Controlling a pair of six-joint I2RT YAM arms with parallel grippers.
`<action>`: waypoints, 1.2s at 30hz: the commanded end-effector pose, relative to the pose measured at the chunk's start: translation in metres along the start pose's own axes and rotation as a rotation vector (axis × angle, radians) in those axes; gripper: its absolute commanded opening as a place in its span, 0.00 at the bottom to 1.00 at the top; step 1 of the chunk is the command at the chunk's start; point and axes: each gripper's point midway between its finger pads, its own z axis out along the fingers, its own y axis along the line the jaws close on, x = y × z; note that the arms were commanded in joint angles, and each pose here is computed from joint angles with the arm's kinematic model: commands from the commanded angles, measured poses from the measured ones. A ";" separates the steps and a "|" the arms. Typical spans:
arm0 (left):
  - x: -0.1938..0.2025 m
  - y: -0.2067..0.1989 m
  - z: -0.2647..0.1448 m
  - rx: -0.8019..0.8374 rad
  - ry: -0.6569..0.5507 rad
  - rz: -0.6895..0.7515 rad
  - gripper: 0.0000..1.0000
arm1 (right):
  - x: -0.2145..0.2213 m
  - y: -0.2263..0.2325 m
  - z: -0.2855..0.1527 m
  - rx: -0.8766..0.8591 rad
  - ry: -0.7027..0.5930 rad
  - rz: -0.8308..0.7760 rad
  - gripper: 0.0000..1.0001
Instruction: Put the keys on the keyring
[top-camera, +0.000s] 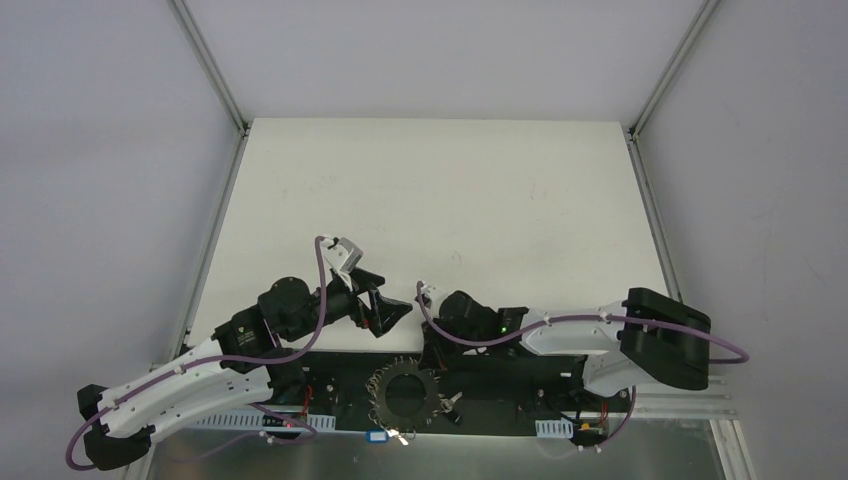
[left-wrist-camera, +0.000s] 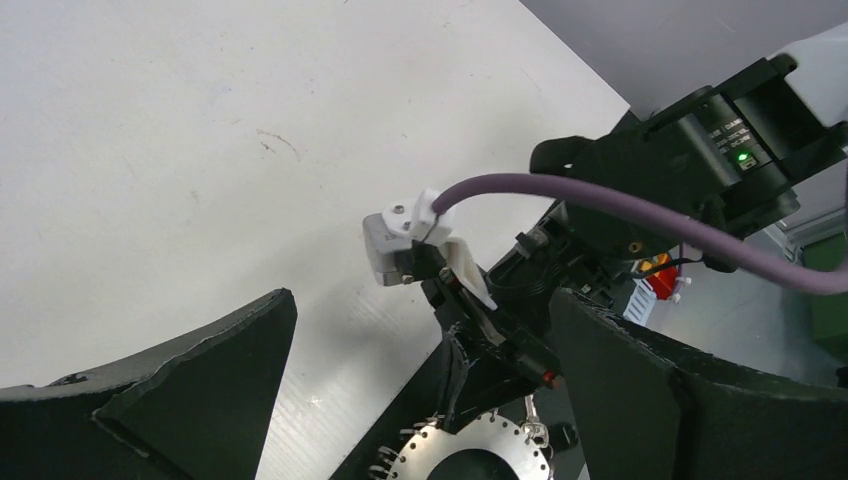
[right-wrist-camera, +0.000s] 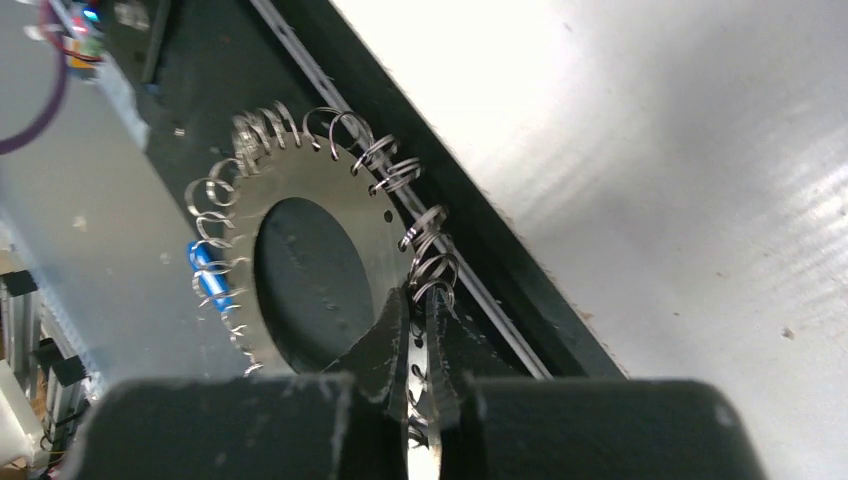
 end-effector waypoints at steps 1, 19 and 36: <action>-0.004 -0.001 0.001 -0.005 -0.019 -0.019 0.99 | -0.006 0.000 -0.012 0.011 -0.080 -0.061 0.00; -0.044 -0.007 -0.033 0.039 -0.207 -0.011 0.99 | -0.086 0.035 -0.131 0.020 -0.515 -0.201 0.00; -0.051 -0.008 -0.044 0.055 -0.257 -0.002 0.99 | -0.225 0.041 -0.253 0.279 -0.904 -0.174 0.00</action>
